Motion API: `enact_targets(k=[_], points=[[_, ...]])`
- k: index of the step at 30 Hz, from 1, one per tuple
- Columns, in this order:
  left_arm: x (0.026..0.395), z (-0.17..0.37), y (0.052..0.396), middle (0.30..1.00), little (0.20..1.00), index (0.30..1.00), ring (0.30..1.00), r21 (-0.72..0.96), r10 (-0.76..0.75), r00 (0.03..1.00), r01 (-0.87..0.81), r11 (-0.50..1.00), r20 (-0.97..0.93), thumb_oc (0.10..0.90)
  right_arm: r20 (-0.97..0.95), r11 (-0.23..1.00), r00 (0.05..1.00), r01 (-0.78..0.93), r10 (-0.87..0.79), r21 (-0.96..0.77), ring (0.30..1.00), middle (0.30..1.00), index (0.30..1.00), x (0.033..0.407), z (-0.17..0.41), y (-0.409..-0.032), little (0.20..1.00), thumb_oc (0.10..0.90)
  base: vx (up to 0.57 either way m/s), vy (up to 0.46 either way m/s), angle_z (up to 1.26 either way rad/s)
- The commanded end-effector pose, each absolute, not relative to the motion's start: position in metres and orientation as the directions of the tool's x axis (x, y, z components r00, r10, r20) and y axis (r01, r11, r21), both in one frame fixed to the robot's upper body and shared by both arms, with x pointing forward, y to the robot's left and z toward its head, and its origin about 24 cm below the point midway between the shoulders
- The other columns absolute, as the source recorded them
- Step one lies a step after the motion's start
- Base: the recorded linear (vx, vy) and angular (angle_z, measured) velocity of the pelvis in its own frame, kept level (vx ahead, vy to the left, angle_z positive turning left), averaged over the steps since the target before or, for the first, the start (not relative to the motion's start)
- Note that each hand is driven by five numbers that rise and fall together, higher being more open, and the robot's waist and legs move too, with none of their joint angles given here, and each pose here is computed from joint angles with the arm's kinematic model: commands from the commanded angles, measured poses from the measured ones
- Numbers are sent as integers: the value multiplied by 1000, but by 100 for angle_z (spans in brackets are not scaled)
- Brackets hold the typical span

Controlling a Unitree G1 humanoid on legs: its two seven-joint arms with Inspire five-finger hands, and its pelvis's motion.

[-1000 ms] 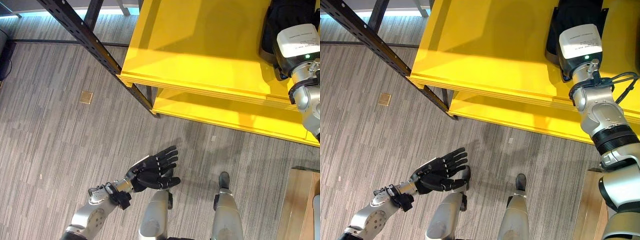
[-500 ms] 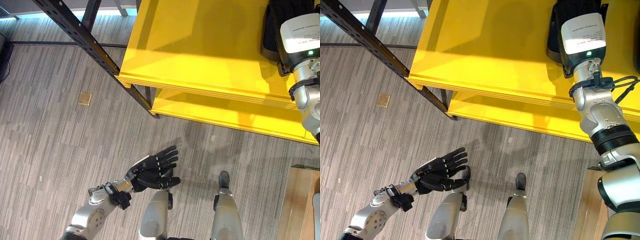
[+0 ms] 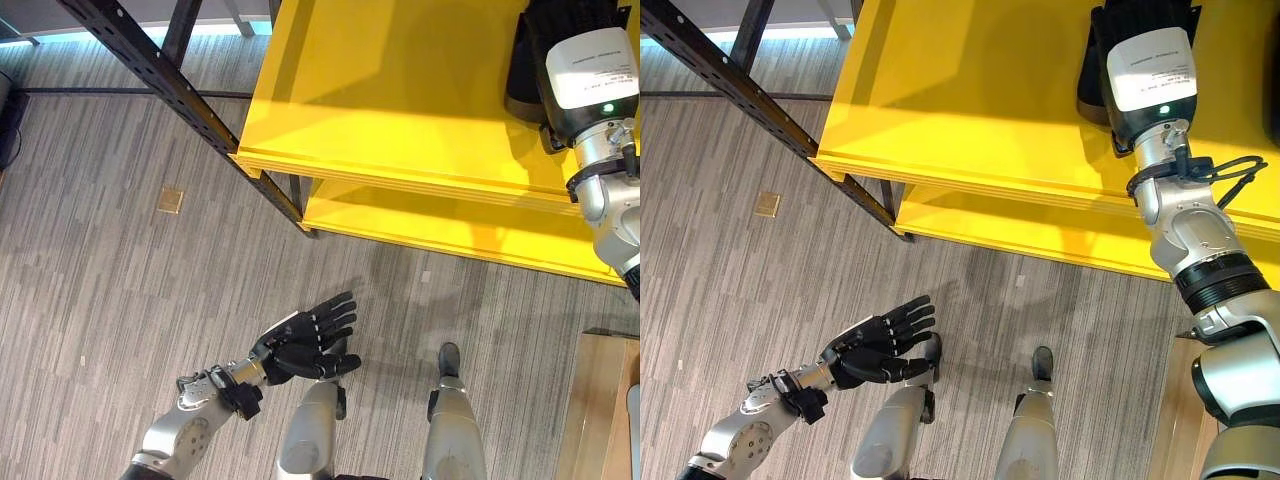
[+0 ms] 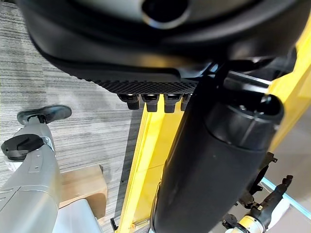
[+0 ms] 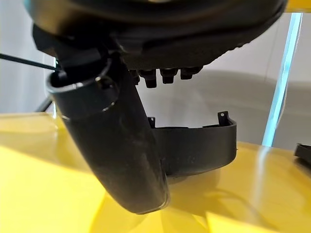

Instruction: Move parts from the plastic box to the shelf.

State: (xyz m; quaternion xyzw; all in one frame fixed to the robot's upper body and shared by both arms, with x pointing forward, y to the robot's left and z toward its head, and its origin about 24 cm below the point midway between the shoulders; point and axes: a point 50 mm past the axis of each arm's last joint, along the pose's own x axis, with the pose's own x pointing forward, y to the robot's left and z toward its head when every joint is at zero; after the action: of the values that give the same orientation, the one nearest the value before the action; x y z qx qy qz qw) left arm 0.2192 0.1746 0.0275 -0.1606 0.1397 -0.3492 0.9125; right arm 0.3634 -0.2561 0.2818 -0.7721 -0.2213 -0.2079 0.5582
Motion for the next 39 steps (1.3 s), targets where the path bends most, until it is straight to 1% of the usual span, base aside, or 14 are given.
enact_targets(k=[1, 8, 15, 22, 27, 30, 35, 38, 39], points=[[212, 51, 167, 1000, 1000, 1000, 1000, -390, -732, 681, 679, 622, 19, 900, 706, -241, 677, 735, 208, -634, 1000, 1000, 1000, 347, 334, -235, 1000, 900, -5, 14, -4], [213, 52, 167, 1000, 1000, 1000, 1000, -394, -725, 688, 675, 624, 30, 900, 671, -244, 706, 708, 226, -662, 1000, 1000, 1000, 346, 325, -230, 1000, 900, 0, 0, 0], [214, 54, 167, 1000, 1000, 1000, 1000, -386, -724, 689, 679, 625, 41, 900, 640, -277, 742, 669, 200, -689, 1000, 1000, 1000, 346, 317, -236, 1000, 900, -13, 3, -1], [214, 54, 166, 1000, 1000, 1000, 1000, -384, -727, 685, 684, 620, 47, 900, 653, -329, 742, 661, 152, -675, 1000, 1000, 1000, 347, 317, -248, 1000, 900, -9, 4, -1], [212, 52, 167, 1000, 1000, 1000, 1000, -389, -731, 681, 686, 614, 46, 900, 699, -325, 701, 699, 141, -637, 1000, 1000, 1000, 345, 321, -258, 1000, 900, 0, 0, 0], [212, 53, 167, 1000, 1000, 1000, 1000, -389, -725, 687, 682, 619, 50, 900, 760, -286, 629, 768, 164, -573, 1000, 1000, 1000, 340, 327, -258, 1000, 900, 0, 0, 0], [212, 54, 166, 1000, 1000, 1000, 1000, -395, -723, 689, 681, 617, 59, 900, 785, -252, 595, 797, 172, -549, 1000, 1000, 1000, 333, 335, -251, 1000, 900, -2, 11, -2], [210, 52, 166, 1000, 1000, 1000, 1000, -402, -719, 692, 676, 618, 58, 900, 792, -236, 591, 800, 153, -551, 1000, 1000, 1000, 331, 334, -250, 1000, 900, 9, 23, -2], [210, 51, 166, 1000, 1000, 1000, 1000, -406, -718, 693, 674, 617, 61, 900, 809, -205, 573, 814, 133, -543, 1000, 1000, 1000, 330, 333, -250, 1000, 900, 0, 0, 0]])
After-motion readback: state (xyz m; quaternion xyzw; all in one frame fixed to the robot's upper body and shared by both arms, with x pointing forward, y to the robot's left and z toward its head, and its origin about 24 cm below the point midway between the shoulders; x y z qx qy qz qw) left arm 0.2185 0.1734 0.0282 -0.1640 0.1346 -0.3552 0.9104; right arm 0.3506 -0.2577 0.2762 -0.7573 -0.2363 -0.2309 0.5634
